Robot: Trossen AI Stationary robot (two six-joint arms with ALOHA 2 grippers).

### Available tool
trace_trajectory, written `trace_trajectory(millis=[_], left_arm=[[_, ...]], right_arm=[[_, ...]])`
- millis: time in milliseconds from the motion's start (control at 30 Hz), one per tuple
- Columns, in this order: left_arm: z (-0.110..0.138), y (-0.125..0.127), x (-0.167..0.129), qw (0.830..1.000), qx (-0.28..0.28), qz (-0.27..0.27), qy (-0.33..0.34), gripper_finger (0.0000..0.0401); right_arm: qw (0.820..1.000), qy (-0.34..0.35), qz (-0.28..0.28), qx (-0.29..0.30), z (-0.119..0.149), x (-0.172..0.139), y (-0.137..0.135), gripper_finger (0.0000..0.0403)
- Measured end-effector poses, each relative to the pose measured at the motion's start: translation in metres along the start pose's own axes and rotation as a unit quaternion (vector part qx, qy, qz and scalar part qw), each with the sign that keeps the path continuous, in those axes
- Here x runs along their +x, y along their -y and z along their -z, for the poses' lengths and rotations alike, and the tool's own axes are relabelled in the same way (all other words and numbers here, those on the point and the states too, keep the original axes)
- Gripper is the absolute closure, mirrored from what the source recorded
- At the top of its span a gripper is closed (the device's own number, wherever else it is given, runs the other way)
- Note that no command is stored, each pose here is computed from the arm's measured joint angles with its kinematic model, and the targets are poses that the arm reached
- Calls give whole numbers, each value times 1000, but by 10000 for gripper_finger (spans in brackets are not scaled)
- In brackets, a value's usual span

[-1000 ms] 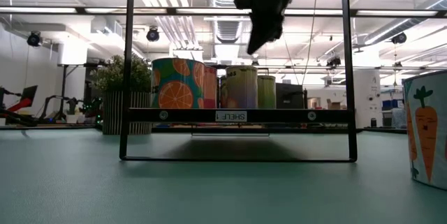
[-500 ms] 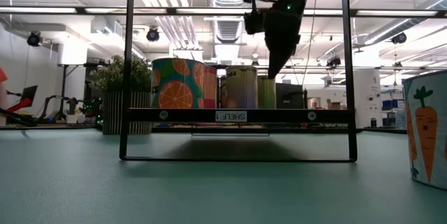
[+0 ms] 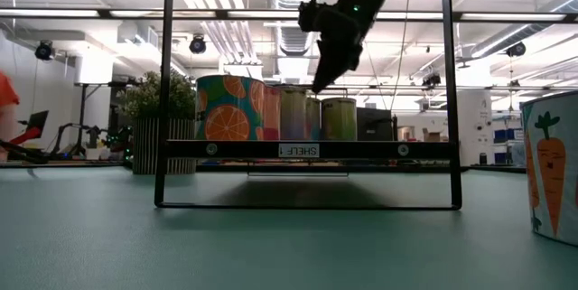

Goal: Pick and place cans onto a shelf
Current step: Put the canned peaches on the shelf

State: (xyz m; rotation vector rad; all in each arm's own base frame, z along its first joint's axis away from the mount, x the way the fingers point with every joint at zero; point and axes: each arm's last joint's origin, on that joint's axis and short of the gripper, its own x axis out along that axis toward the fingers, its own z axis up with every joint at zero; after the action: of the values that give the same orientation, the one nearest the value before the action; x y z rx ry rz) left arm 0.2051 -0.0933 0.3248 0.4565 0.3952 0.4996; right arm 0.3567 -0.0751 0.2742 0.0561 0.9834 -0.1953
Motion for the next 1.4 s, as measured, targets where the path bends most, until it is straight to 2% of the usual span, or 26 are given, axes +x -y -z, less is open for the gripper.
trace_trajectory(millis=[267, 633, 1400], left_arm=[[0, 0, 0, 1000, 0, 0, 0, 253], [0, 0, 0, 1000, 0, 0, 0, 253], [0, 0, 0, 1000, 0, 0, 0, 253]], right_arm=[[1000, -28, -1, 0, 6, 1, 0, 394], [1000, 8, -1, -15, -3, 32, -1, 394], [998, 64, 0, -23, -15, 33, 0, 394]])
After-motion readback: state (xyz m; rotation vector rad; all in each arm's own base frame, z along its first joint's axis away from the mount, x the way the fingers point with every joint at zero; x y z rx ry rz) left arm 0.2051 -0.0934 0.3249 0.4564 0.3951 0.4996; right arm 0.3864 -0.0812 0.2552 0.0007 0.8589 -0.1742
